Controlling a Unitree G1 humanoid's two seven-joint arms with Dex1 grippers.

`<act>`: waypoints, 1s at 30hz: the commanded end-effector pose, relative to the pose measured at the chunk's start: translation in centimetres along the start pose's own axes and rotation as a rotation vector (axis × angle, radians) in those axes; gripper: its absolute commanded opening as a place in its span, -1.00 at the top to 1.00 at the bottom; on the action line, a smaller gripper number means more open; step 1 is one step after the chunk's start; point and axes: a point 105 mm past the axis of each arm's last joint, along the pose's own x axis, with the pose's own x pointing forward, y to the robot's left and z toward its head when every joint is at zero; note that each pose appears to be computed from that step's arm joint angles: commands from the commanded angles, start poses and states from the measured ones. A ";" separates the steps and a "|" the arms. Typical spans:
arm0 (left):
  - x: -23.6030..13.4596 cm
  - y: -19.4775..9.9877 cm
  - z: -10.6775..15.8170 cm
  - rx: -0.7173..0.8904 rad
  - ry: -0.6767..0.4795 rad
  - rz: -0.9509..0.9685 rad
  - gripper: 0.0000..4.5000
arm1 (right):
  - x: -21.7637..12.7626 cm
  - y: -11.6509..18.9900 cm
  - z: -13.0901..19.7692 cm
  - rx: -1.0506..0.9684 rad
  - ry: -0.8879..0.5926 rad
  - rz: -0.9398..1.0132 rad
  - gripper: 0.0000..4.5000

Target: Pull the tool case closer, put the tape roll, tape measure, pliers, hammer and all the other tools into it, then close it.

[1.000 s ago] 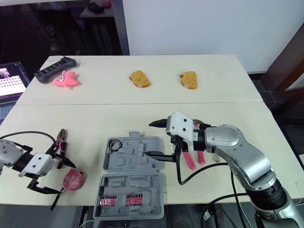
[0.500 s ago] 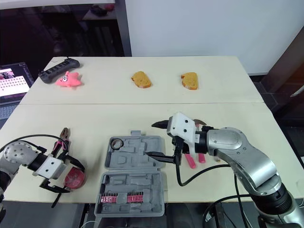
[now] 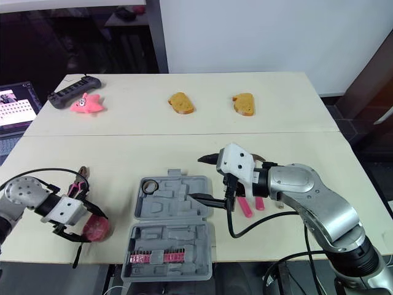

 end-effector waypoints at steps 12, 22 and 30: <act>-2.7 5.2 12.8 0.037 -0.225 0.207 -0.30 | 1.7 3.5 -1.0 0.531 0.172 0.176 -1.00; 1.7 7.7 16.5 0.096 -0.303 0.336 -0.30 | 2.5 3.1 -1.3 1.061 0.145 0.234 -1.00; 3.1 7.8 17.6 0.109 -0.335 0.331 -0.30 | 4.7 1.3 -1.4 1.180 0.055 0.124 -1.00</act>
